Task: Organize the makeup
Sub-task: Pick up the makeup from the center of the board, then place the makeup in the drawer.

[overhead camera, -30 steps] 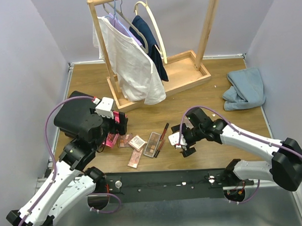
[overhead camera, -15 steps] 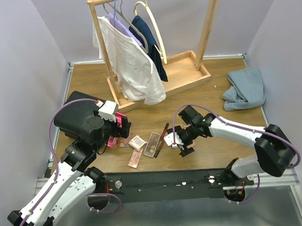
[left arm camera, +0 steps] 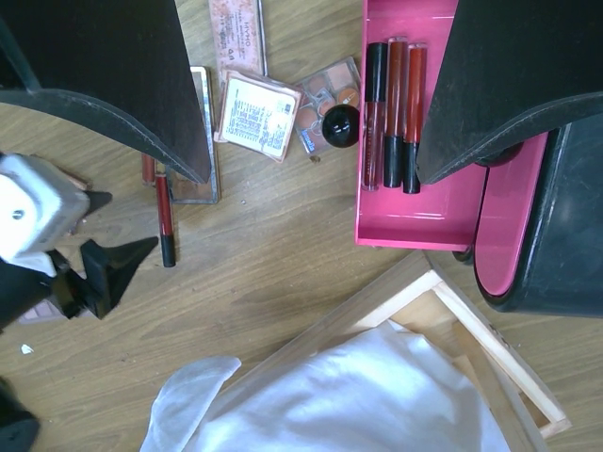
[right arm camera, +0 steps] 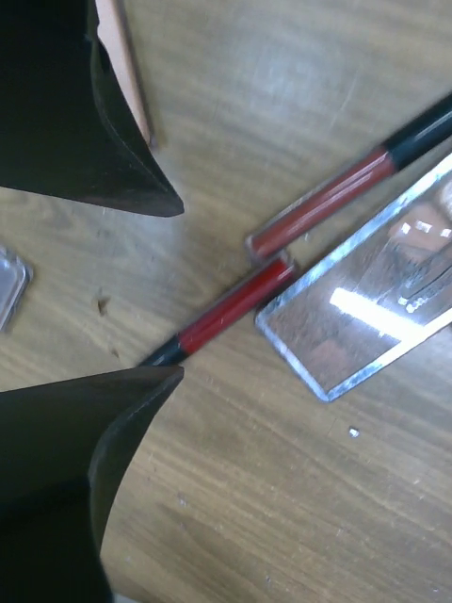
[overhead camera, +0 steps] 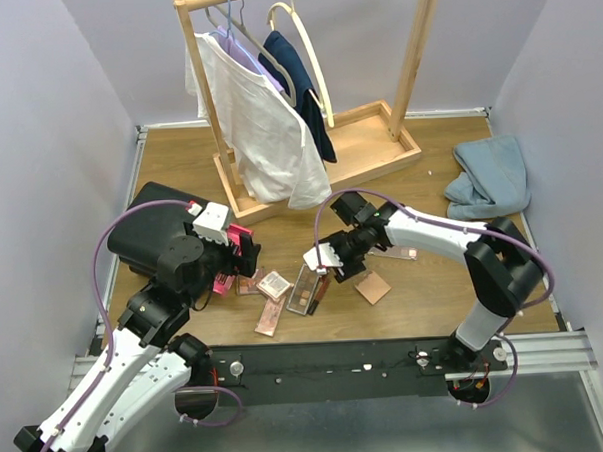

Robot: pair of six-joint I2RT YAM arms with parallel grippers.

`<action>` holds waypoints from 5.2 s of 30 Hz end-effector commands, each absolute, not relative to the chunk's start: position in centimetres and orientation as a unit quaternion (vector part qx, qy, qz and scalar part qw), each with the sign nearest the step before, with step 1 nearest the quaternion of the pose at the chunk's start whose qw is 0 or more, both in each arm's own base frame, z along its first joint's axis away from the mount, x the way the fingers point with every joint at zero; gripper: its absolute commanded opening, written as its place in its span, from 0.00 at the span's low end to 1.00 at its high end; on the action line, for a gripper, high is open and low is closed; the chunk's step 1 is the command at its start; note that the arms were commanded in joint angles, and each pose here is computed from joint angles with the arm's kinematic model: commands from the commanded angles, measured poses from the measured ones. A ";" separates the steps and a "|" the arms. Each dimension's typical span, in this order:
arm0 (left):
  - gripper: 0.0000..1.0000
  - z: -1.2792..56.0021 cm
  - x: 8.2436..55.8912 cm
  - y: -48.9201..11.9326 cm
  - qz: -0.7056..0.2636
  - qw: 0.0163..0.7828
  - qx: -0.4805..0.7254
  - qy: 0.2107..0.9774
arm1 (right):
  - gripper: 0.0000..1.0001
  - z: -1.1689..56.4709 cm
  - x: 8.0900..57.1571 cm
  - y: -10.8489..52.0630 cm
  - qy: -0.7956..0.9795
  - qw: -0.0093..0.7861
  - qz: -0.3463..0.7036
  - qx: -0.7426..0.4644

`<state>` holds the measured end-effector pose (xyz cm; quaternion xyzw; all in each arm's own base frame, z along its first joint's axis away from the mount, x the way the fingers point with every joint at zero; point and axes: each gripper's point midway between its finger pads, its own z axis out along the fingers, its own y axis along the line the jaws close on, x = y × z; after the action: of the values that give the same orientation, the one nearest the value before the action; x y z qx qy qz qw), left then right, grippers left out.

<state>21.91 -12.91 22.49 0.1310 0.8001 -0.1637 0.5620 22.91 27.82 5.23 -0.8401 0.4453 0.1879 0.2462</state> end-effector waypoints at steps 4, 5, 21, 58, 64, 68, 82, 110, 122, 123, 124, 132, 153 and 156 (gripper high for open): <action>0.99 22.9 21.7 -13.1 -0.175 0.568 0.133 0.794 | 0.61 4.0 26.4 27.9 0.426 0.205 0.127 -0.872; 0.99 22.9 21.7 -13.1 -0.174 0.568 0.132 0.794 | 0.60 3.8 26.4 28.0 0.422 0.201 0.128 -0.875; 0.99 23.1 21.6 -13.2 -0.179 0.569 0.135 0.791 | 0.30 0.7 26.5 26.3 0.426 0.129 0.118 -0.888; 0.98 20.8 18.8 -20.2 -0.338 0.454 0.214 0.796 | 0.01 8.7 18.8 25.9 0.487 0.253 0.235 -0.802; 0.88 18.8 16.8 -24.3 -0.455 0.337 0.188 0.803 | 0.01 9.3 17.9 25.8 0.461 0.277 0.240 -0.808; 0.79 17.6 16.2 -26.3 -0.487 0.278 0.171 0.810 | 0.01 9.0 17.5 25.6 0.448 0.282 0.241 -0.813; 0.68 14.2 13.4 -33.6 -0.499 0.176 0.230 0.817 | 0.00 9.8 16.0 25.8 0.396 0.320 0.255 -0.822; 0.00 11.2 12.6 -34.0 -0.435 0.132 0.260 0.852 | 0.08 10.1 16.2 25.9 0.388 0.345 0.244 -0.819; 0.00 10.2 14.7 -27.2 -0.294 0.226 0.219 0.903 | 0.77 11.0 17.5 25.8 0.417 0.366 0.217 -0.803; 0.00 9.9 15.1 -26.0 -0.268 0.237 0.209 0.910 | 0.79 11.0 17.6 25.8 0.417 0.369 0.214 -0.803; 0.00 10.6 15.3 -25.5 -0.265 0.253 0.204 0.908 | 0.79 11.1 17.8 25.8 0.419 0.370 0.212 -0.802; 0.00 13.1 17.3 -20.4 -0.187 0.337 0.159 0.909 | 0.80 11.0 18.3 25.6 0.430 0.369 0.199 -0.799; 0.00 17.2 21.6 -11.8 -0.088 0.453 0.034 0.886 | 0.81 10.4 18.8 25.3 0.439 0.365 0.187 -0.799; 0.00 17.4 22.2 -10.9 -0.067 0.464 0.021 0.883 | 0.81 10.4 18.8 25.3 0.438 0.366 0.188 -0.800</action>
<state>21.08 -12.78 16.52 0.0440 0.8925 -0.1094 0.4353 18.75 25.83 11.33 -0.8013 0.4277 0.1922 0.3716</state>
